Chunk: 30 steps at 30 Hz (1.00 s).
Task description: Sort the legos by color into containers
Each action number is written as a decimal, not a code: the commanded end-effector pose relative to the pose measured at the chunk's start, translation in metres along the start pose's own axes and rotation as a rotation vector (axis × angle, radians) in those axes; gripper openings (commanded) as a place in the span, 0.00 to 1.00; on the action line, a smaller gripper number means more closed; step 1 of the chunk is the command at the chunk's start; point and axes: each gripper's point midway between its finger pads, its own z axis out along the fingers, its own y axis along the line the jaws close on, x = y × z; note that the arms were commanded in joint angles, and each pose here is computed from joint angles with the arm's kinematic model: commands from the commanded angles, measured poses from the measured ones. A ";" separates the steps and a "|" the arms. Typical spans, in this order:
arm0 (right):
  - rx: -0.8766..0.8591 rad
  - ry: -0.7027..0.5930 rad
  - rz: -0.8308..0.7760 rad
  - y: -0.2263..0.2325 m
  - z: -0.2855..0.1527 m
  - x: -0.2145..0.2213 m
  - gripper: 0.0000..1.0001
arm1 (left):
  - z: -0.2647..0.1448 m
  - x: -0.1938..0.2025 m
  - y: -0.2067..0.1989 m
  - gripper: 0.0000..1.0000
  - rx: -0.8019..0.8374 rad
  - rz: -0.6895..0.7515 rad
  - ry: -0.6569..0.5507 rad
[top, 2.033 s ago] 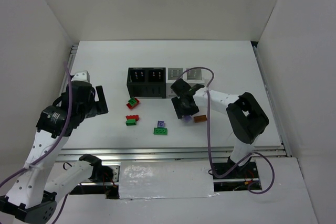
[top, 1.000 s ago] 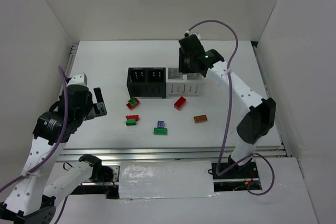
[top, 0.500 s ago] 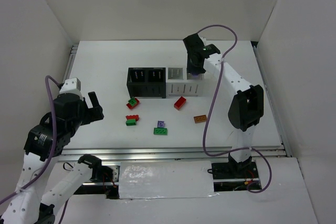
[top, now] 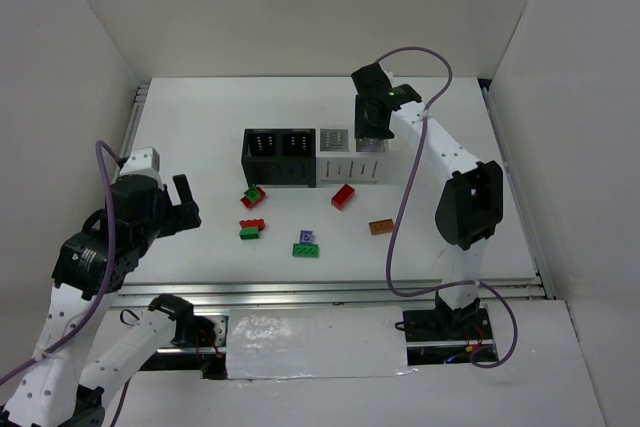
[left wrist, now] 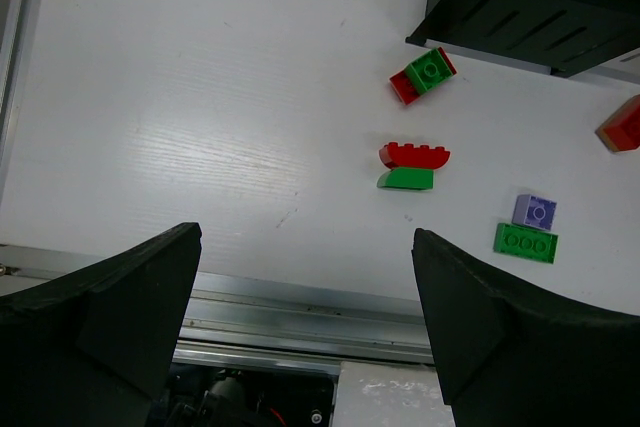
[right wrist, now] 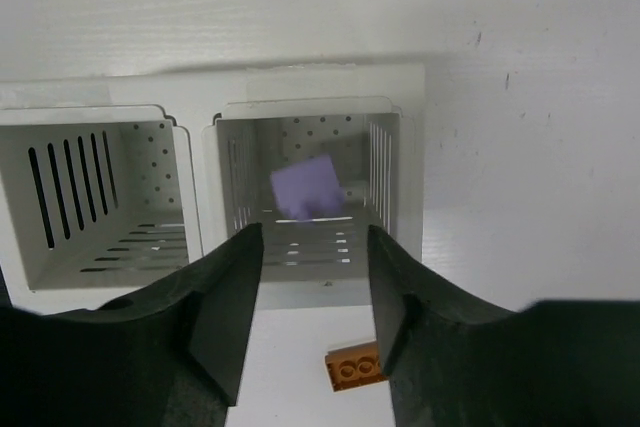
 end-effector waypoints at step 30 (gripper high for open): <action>-0.121 0.122 -0.071 0.175 -0.081 0.250 0.87 | 0.019 0.002 -0.014 1.00 0.030 -0.002 0.035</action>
